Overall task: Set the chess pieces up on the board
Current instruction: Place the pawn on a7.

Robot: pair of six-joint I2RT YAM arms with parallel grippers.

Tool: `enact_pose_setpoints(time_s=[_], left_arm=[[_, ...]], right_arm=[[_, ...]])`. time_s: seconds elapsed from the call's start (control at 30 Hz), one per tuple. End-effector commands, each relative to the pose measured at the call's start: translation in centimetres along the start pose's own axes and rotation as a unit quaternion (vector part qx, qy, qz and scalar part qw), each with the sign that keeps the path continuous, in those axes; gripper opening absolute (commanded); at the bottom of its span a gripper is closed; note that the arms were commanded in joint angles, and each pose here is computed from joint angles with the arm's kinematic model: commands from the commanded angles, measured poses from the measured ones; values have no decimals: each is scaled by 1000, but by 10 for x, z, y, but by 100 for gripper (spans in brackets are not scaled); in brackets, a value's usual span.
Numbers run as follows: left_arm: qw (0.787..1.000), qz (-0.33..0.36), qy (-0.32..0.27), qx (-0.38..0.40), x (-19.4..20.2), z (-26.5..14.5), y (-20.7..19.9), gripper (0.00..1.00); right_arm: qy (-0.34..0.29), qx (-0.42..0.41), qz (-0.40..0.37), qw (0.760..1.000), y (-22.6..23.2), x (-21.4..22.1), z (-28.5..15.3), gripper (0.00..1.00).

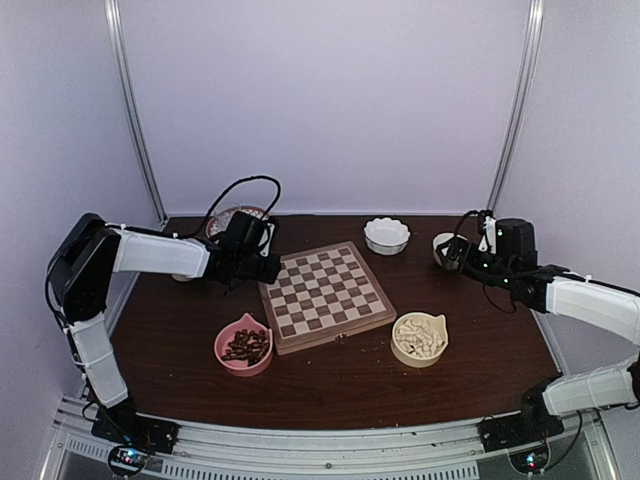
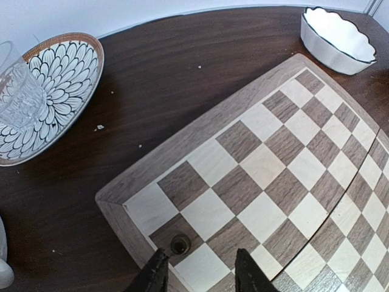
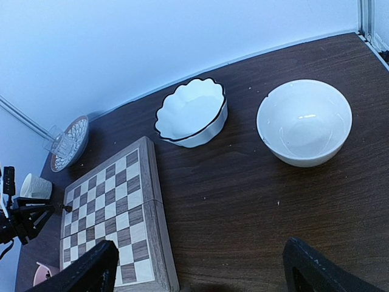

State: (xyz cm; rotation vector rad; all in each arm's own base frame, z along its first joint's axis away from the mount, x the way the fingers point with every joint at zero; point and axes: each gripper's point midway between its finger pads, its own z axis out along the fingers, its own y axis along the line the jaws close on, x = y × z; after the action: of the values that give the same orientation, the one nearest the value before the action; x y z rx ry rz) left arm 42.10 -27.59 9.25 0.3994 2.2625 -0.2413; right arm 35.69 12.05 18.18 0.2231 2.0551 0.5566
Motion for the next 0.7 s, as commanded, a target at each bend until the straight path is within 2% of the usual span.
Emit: enact_pose_setpoints(time_s=[0.0,0.27,0.67], left_arm=[[1000,7,17,-20,9,1,5,36],[997,16,58,-40,23,18,9,34],[996,2,85,-42,34,36,17,28]], right_arm=[[-16,0,-7,1000,4,-9,-6,98],[-15,0,-7,1000,5,-9,-6,98],[-20,2,-8,1000,4,-12,-9,98]])
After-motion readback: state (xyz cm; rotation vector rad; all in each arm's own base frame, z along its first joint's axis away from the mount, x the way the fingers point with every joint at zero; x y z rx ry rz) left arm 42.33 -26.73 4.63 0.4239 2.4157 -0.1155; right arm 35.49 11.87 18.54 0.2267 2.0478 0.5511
